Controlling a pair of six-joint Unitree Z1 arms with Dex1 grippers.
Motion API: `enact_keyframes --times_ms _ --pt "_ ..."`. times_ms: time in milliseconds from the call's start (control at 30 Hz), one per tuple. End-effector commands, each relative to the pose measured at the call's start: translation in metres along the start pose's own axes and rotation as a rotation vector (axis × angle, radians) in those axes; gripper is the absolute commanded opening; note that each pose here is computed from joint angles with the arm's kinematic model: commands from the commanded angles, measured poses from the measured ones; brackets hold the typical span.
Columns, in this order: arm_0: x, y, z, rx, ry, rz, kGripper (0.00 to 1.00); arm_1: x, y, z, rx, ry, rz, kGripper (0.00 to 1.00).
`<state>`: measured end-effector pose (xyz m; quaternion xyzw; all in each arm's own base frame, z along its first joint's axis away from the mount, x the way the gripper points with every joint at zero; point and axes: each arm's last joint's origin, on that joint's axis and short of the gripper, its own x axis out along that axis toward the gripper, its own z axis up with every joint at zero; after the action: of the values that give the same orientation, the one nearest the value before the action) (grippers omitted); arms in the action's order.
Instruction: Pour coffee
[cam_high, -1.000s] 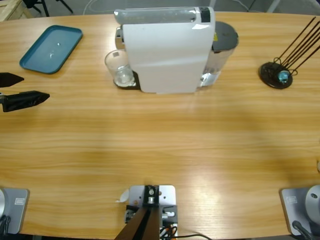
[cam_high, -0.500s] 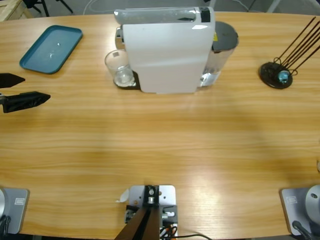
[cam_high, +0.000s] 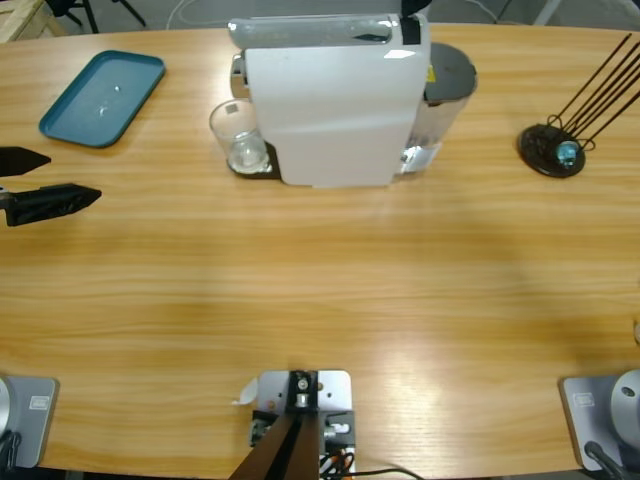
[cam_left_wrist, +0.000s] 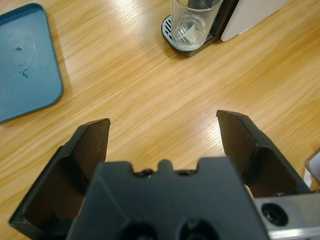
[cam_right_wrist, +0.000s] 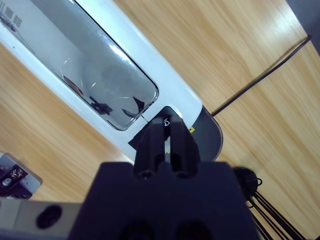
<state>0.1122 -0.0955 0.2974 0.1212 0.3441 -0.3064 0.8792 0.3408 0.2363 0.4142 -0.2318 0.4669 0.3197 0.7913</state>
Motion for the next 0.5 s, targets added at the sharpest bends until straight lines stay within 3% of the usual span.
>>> enact_keyframes --times_ms 33,367,500 --pt "0.006 0.000 -0.008 -0.013 0.040 -0.007 0.922 0.034 0.002 0.000 -0.005 0.090 0.021 0.000" --pt "0.006 0.000 -0.008 -0.013 0.040 -0.007 0.922 0.035 0.004 -0.010 0.010 0.095 0.014 0.000" --pt "0.005 0.000 -0.008 -0.014 0.038 -0.007 0.927 -0.030 0.000 -0.001 0.010 -0.074 -0.104 0.000"
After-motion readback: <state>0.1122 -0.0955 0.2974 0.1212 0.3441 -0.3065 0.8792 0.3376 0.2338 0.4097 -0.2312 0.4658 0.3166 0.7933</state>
